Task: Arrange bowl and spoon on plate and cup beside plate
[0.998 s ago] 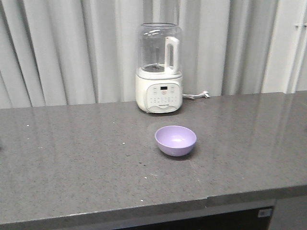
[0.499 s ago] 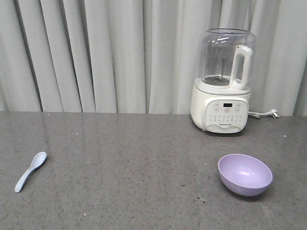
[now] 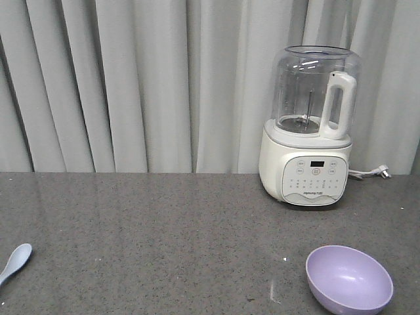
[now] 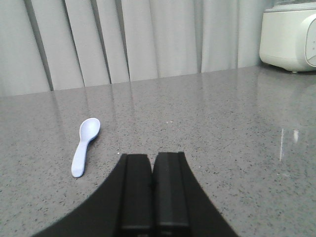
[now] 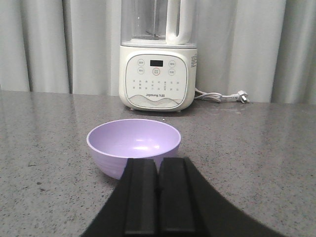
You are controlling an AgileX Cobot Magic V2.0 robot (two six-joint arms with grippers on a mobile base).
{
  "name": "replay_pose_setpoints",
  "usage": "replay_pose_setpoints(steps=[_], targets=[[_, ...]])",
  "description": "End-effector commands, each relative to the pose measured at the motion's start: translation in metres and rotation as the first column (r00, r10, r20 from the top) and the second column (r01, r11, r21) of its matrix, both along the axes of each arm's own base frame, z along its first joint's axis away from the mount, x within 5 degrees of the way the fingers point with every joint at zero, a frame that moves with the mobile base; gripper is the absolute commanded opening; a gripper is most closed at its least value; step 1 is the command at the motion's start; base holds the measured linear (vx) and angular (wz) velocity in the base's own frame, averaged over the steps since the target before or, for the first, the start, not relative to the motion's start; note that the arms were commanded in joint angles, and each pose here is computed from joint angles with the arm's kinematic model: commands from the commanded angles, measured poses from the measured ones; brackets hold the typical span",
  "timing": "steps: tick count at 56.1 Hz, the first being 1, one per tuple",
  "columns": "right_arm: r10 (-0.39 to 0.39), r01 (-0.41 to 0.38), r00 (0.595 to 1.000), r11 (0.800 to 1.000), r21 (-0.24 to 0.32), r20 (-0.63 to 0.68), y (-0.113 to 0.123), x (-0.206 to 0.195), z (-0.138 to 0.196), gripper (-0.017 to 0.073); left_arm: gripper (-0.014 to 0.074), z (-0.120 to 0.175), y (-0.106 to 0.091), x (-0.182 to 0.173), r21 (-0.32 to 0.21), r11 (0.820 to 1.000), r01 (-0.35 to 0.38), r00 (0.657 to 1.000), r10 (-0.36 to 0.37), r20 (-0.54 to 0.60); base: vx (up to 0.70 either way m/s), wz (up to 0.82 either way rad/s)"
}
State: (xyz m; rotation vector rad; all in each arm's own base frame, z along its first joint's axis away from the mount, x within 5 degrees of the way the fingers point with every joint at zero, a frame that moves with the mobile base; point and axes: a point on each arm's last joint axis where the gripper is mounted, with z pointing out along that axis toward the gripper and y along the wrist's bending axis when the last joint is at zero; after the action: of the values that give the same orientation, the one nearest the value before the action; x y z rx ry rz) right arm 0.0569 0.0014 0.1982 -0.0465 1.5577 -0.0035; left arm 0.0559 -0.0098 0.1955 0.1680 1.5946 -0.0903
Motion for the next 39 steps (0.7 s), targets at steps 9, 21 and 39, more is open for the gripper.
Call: replay_pose_setpoints(steps=[9,21,39], targets=[[0.0,0.001,0.996,1.0,-0.008,0.084,0.0002,-0.0006,0.0067,-0.0008,0.0003,0.0171,0.0016,-0.0025,-0.023,1.0,-0.012,0.993,0.014,0.12,0.08,-0.05],[0.0,0.001,0.996,1.0,-0.008,0.084,0.0002,-0.0006,0.0067,-0.0008,0.0003,0.0171,0.0016,-0.0025,-0.023,1.0,-0.012,0.993,0.014,0.12,0.03,-0.03],[0.0,0.001,0.996,1.0,-0.008,0.091,0.0002,-0.0007,0.0074,-0.0008,0.0003,0.0191,0.0019,-0.0028,-0.025,1.0,-0.014,0.99,0.017,0.138,0.0,0.0]])
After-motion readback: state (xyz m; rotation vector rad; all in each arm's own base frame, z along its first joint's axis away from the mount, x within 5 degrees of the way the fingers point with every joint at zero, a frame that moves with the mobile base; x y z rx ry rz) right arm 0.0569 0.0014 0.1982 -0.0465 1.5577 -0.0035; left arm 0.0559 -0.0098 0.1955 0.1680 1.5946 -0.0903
